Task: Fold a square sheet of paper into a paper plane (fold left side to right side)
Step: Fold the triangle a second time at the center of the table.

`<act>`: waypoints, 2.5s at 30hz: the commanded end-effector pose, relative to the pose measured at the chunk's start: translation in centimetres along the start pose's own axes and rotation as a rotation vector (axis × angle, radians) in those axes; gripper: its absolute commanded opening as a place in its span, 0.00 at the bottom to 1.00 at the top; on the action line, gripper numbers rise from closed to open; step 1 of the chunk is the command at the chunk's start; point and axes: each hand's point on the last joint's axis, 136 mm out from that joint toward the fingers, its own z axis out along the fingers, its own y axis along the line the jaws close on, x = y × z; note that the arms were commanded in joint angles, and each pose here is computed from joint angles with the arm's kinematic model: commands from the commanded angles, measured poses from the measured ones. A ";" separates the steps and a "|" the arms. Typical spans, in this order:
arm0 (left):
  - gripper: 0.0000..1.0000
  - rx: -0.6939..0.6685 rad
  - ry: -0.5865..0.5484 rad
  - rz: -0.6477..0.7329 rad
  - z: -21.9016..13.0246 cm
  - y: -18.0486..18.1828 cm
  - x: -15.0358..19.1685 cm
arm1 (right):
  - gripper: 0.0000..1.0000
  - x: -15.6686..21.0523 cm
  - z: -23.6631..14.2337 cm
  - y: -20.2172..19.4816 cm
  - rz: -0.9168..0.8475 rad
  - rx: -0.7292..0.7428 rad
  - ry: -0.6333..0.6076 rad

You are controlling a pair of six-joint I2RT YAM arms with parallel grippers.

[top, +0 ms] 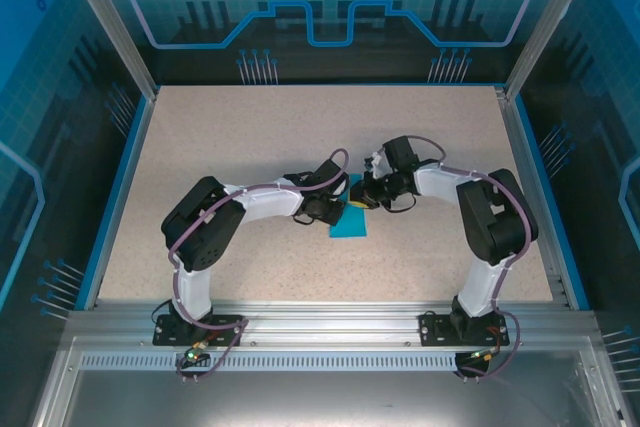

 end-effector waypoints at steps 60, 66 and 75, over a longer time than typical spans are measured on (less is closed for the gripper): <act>0.46 0.437 0.026 -0.096 -3.9 -6.8 1.6 | 0.12 2.5 2.5 -7.4 0.085 0.305 0.146; 0.45 0.438 0.073 -0.109 -3.0 -6.7 3.1 | 0.12 2.6 2.5 -7.5 0.085 0.310 0.151; 0.44 0.422 0.116 -0.140 -2.2 -6.0 5.2 | 0.12 2.6 2.4 -7.6 0.084 0.319 0.158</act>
